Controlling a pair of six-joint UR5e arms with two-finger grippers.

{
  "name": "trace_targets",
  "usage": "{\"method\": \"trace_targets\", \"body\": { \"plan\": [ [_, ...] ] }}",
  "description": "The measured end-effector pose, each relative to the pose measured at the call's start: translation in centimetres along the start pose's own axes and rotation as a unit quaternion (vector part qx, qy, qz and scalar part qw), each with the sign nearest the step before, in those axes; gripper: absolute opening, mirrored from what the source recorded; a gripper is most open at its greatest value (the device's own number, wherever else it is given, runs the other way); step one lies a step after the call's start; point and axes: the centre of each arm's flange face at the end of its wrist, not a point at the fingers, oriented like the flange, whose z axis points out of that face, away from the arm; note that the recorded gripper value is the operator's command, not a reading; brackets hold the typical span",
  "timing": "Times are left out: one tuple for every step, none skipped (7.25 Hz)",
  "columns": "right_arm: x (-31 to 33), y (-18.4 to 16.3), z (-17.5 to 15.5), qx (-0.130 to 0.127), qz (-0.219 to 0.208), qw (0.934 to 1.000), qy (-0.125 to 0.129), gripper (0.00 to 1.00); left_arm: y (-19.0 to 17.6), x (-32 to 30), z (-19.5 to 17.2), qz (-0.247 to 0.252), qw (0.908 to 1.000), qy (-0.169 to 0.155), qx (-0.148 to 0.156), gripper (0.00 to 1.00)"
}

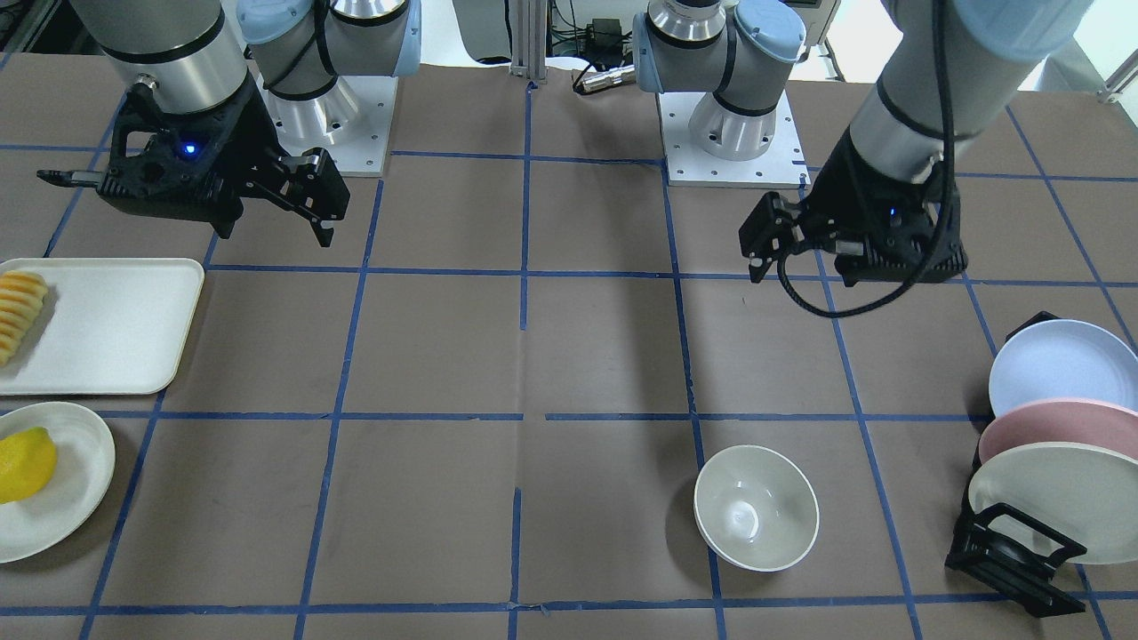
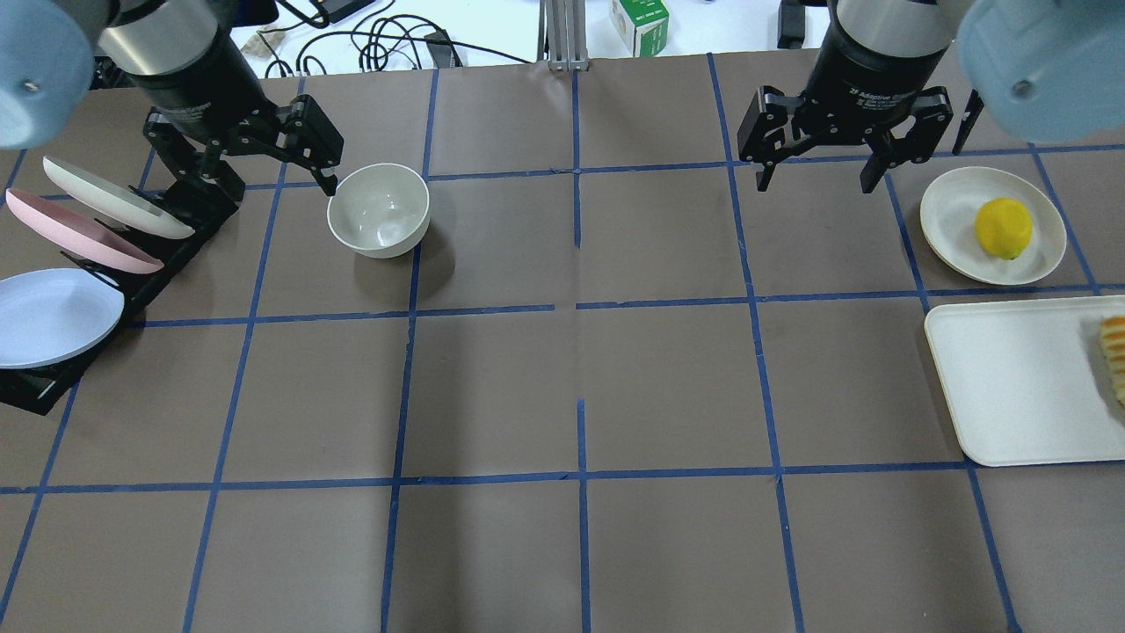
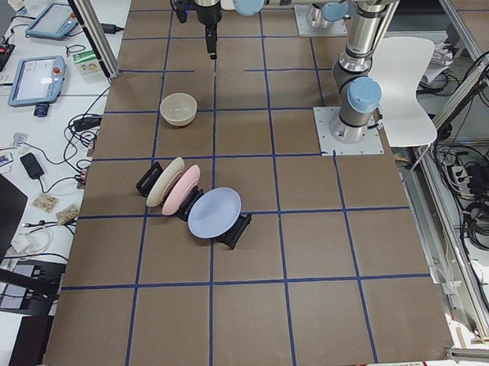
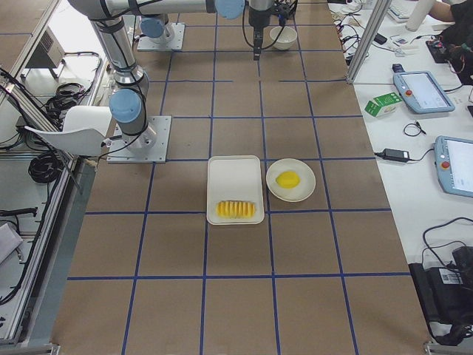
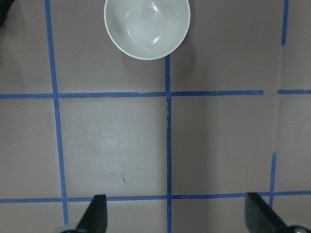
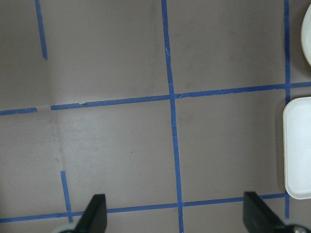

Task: Place bowl and put lemon in it

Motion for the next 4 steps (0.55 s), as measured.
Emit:
{"method": "trace_targets", "body": {
  "plan": [
    [0.7, -0.3, 0.0, 0.001, -0.005, 1.0, 0.0, 1.0, -3.4, -0.5, 4.8, 0.001, 1.0, 0.0, -0.008, 1.0],
    [2.4, -1.0, 0.0, 0.002, -0.01, 1.0, -0.001, 1.0, -5.9, -1.2, 8.6, 0.002, 0.9999, -0.002, -0.01, 1.0],
    [5.4, -2.3, 0.2, 0.001, -0.009, 1.0, -0.001, 1.0, -7.8, -2.7, 11.5, -0.003, 0.9999, -0.003, -0.013, 1.0],
    [9.5, -4.2, 1.1, 0.003, -0.009, 1.0, 0.0, 1.0, -9.2, -4.9, 13.6, -0.012, 0.9999, -0.003, -0.012, 1.0]
  ]
}}
